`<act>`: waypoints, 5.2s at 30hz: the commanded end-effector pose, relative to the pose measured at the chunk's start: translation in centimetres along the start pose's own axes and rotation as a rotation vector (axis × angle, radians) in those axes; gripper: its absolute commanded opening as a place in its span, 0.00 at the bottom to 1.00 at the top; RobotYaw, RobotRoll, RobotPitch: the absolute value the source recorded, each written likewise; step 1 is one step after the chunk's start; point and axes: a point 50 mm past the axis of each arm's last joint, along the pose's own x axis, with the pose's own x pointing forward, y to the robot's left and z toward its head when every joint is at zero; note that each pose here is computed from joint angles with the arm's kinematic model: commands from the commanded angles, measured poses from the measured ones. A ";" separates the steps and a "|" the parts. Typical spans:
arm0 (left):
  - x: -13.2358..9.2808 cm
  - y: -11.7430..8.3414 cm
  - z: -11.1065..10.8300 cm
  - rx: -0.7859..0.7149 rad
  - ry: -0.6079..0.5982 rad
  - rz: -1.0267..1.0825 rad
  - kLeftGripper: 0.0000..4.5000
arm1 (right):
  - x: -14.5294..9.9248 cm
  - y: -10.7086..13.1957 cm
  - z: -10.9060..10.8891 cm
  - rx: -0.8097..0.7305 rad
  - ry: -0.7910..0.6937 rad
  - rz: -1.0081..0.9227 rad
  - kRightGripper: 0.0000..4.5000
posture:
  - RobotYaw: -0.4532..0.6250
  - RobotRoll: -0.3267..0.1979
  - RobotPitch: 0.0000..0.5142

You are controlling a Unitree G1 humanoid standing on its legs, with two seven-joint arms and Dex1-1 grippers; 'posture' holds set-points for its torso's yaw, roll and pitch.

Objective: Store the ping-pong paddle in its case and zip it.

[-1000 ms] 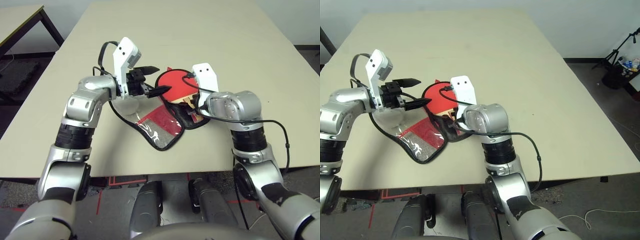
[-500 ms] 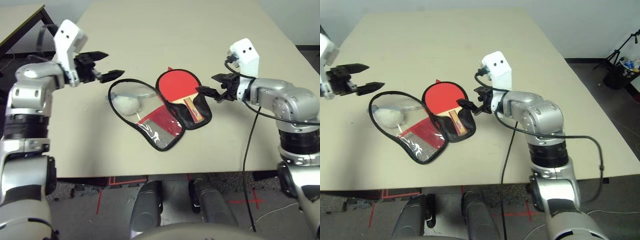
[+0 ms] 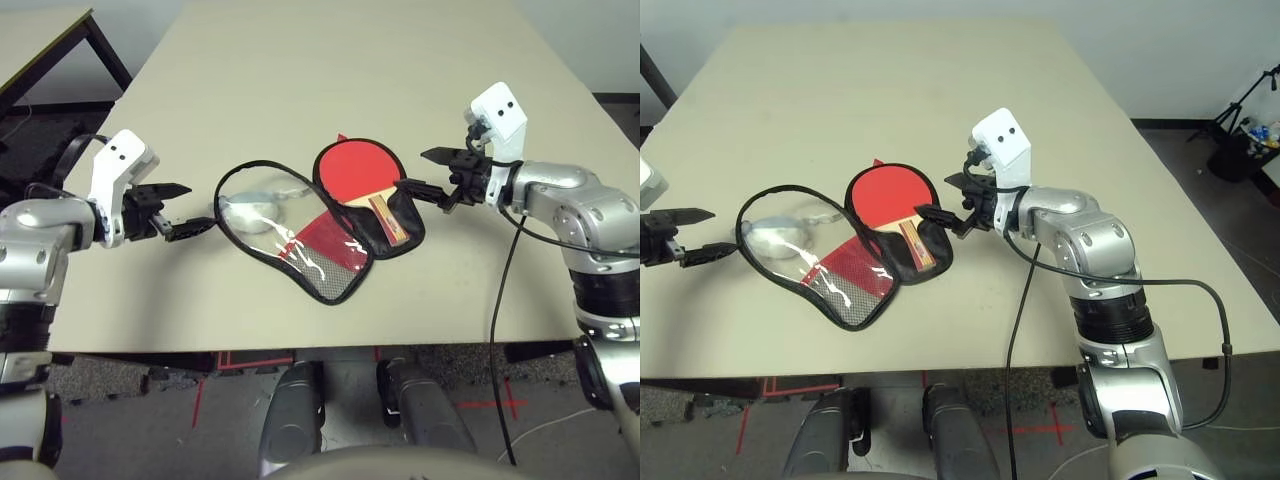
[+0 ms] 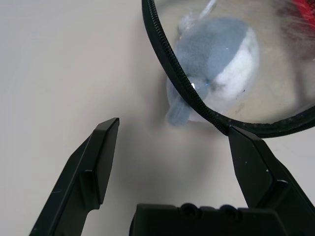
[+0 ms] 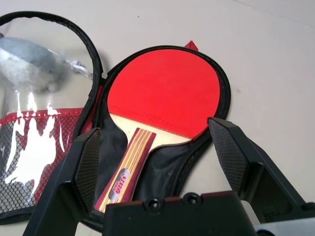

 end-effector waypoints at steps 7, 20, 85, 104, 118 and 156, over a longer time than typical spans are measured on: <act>-2.1 3.7 1.8 -0.063 -0.149 0.180 1.00 | 0.4 0.2 -0.6 0.002 0.007 0.004 0.99 | 0.47 0.62 0.32; -1.7 2.5 -1.5 -0.086 0.008 0.065 1.00 | 0.4 0.1 -0.7 0.005 0.017 0.000 0.99 | 0.47 0.62 0.33; 14.8 -6.7 18.9 -0.023 -0.540 -0.471 1.00 | -2.6 -2.9 0.3 0.193 0.000 -0.007 0.99 | 0.38 0.62 0.32; 11.2 -8.9 12.2 0.007 -0.331 -0.498 1.00 | -3.2 -2.2 -6.1 0.814 0.335 -0.023 0.99 | 0.43 0.62 0.30; 11.5 -9.7 12.2 -0.012 -0.335 -0.509 1.00 | -0.8 -0.4 -7.0 0.902 0.291 0.022 0.99 | 0.43 0.62 0.32; 11.8 -9.7 12.0 -0.043 -0.351 -0.483 1.00 | 3.6 2.6 -7.6 1.119 0.272 0.117 0.01 | 0.44 0.62 0.33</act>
